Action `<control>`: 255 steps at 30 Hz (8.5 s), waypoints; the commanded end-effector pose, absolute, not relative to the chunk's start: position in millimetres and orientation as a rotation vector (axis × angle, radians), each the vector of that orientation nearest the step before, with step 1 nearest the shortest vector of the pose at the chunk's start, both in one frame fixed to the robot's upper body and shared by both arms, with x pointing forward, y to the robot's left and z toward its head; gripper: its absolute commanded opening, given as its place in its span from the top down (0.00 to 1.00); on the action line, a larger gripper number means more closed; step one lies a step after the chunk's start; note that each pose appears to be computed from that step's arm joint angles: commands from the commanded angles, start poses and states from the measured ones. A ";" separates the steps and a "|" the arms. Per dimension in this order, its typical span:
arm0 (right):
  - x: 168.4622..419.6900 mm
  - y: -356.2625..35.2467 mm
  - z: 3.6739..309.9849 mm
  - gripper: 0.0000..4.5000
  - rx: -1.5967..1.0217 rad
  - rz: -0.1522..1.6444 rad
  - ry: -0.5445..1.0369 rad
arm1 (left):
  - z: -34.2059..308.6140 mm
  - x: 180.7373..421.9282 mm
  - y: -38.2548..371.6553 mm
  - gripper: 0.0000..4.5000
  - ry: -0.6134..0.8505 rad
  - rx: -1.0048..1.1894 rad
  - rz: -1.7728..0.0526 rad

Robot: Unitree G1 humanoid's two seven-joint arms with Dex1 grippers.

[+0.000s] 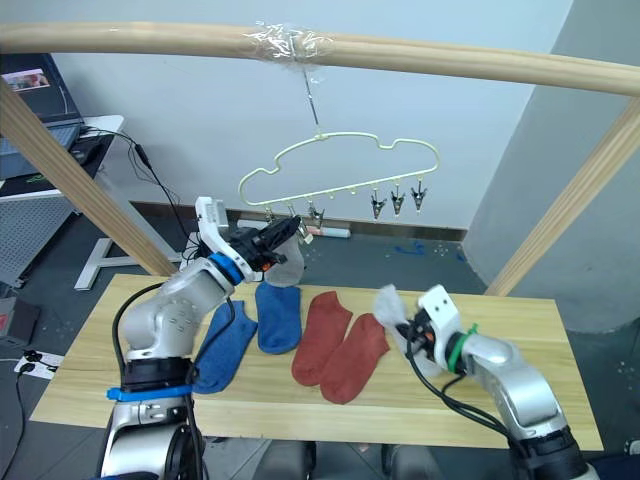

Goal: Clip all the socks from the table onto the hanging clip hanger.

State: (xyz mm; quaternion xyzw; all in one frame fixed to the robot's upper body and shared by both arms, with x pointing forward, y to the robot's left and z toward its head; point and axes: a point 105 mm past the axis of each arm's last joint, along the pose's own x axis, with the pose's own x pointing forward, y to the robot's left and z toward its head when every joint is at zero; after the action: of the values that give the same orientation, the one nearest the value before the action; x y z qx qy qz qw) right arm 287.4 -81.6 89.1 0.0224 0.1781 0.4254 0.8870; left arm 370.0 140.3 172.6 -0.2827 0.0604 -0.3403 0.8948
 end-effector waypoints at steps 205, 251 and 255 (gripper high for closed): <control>279.2 -101.6 241.0 0.00 -0.043 0.798 -0.131 | 190.3 385.2 93.3 0.58 -0.366 0.168 -0.450; 281.0 -103.3 241.9 0.00 -0.032 0.788 -0.135 | 178.1 390.6 95.0 0.58 -0.311 0.210 -0.439; 280.9 -103.2 242.0 0.00 -0.032 0.789 -0.135 | 179.8 389.9 95.4 0.71 -0.317 0.200 -0.439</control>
State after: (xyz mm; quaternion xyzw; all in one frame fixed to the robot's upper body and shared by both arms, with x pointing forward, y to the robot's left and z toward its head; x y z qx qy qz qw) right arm 284.3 -102.5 228.4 -0.0116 -0.0344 0.3829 0.9231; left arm 391.9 96.3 167.3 0.0974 -0.1335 -0.2154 0.9624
